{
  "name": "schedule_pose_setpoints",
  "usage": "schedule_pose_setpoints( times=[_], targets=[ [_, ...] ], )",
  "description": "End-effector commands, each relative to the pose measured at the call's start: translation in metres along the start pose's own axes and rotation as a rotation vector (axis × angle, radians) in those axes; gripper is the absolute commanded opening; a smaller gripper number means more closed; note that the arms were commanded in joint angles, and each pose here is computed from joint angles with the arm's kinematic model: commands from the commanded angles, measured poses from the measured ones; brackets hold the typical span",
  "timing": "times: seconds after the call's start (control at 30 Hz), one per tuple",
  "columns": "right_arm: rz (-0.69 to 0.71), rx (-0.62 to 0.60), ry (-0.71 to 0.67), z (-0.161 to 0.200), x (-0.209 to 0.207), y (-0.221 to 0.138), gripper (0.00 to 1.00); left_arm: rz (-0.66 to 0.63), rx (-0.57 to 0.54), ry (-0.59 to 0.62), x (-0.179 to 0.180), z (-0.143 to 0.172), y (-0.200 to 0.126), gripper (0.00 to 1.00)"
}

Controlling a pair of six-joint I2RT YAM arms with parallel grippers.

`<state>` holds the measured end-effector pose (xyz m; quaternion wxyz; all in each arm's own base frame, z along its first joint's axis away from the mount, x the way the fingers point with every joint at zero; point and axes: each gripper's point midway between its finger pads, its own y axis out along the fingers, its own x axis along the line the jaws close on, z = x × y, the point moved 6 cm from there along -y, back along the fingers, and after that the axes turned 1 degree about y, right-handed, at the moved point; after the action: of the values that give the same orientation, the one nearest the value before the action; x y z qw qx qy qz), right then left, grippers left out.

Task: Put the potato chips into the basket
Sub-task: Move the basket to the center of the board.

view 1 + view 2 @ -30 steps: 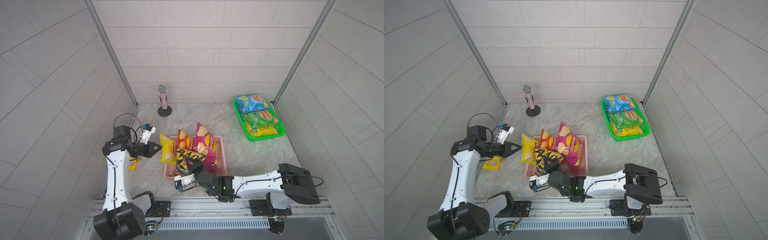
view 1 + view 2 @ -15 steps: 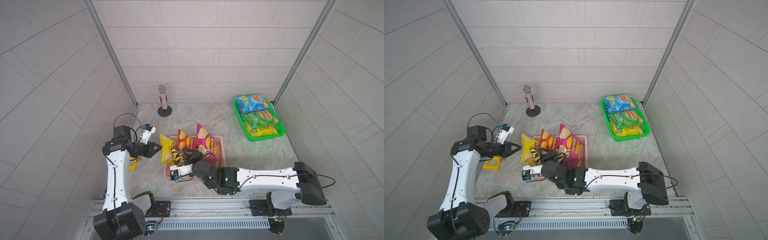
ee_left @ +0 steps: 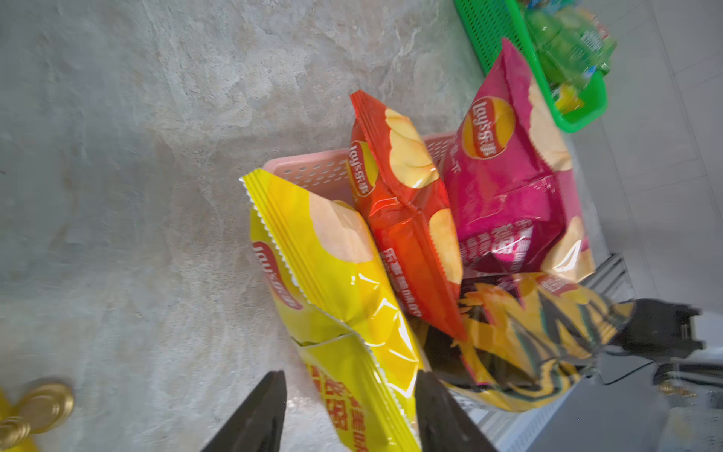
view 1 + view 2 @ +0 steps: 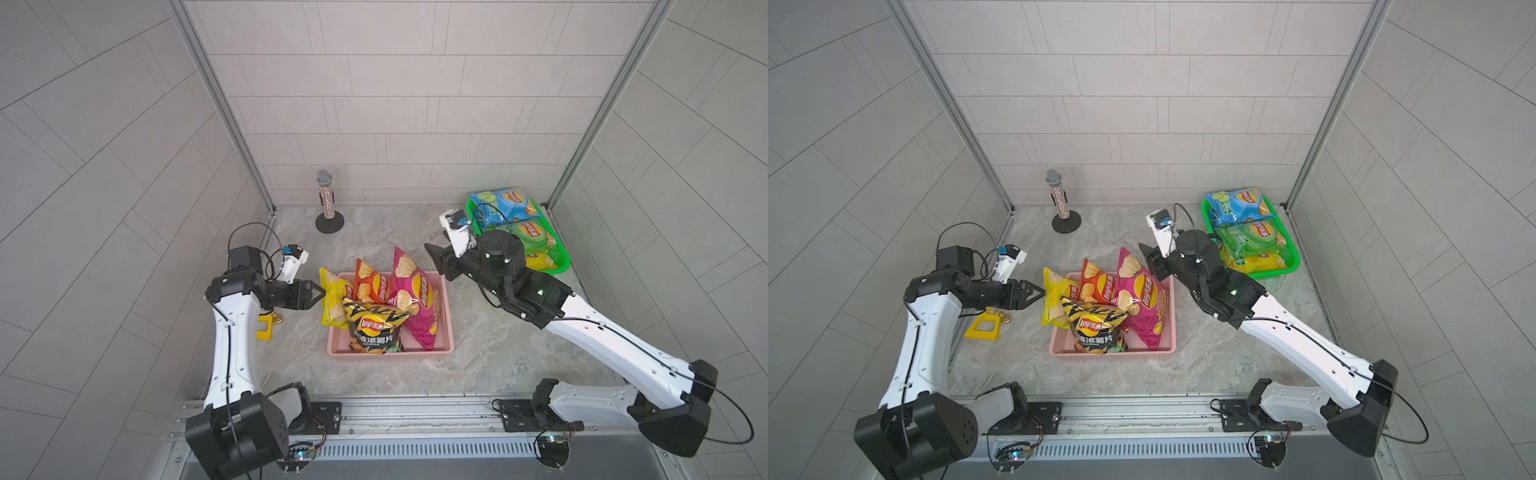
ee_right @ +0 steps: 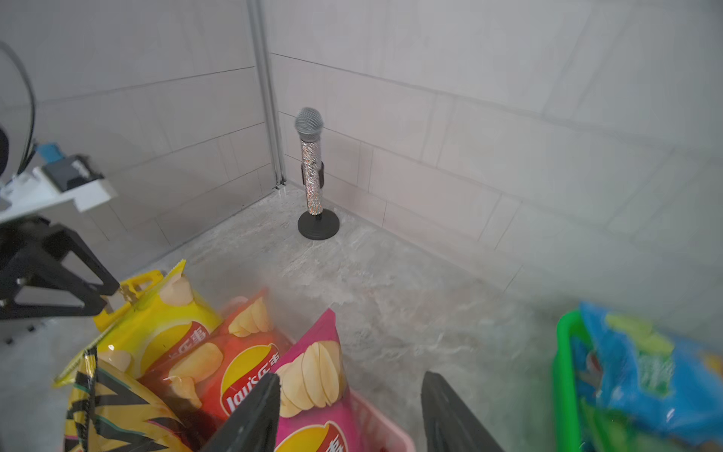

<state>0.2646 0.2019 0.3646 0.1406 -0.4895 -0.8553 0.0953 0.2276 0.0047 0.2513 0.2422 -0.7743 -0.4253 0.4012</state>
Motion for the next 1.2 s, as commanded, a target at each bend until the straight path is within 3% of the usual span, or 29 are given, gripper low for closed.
schedule_pose_setpoints(
  times=[0.0, 0.1, 0.23, 0.43, 0.83, 0.93, 1.03, 1.17],
  targets=[
    [-0.046, 0.208, 0.459, 0.055, -0.016, -0.002, 0.61, -0.124, -0.028, -0.015, 0.014, -0.015, -0.008, 0.76],
    [-0.003, 0.290, 0.502, 0.098, -0.026, -0.003, 0.61, -0.169, -0.050, -0.044, 0.021, -0.012, -0.007, 1.00],
    [0.043, 0.358, 0.533, 0.148, -0.035, -0.010, 0.57, -0.204, -0.054, -0.052, 0.026, -0.001, -0.001, 1.00],
    [0.062, 0.425, 0.541, 0.193, -0.042, -0.019, 0.51, -0.310, -0.083, -0.106, 0.044, 0.001, -0.002, 1.00],
    [0.011, 0.561, 0.535, 0.229, -0.033, 0.022, 0.47, -0.247, -0.076, -0.105, 0.038, 0.003, 0.002, 1.00],
    [0.038, 0.559, 0.532, 0.232, -0.036, 0.030, 0.39, -0.232, -0.080, -0.097, 0.035, 0.004, 0.002, 1.00],
    [0.088, 0.538, 0.531, 0.229, -0.042, 0.034, 0.16, -0.228, -0.079, -0.097, 0.034, 0.004, 0.002, 1.00],
    [0.144, 0.494, 0.529, 0.216, -0.054, 0.039, 0.04, -0.232, -0.085, -0.090, 0.033, 0.003, 0.000, 1.00]
  ],
)
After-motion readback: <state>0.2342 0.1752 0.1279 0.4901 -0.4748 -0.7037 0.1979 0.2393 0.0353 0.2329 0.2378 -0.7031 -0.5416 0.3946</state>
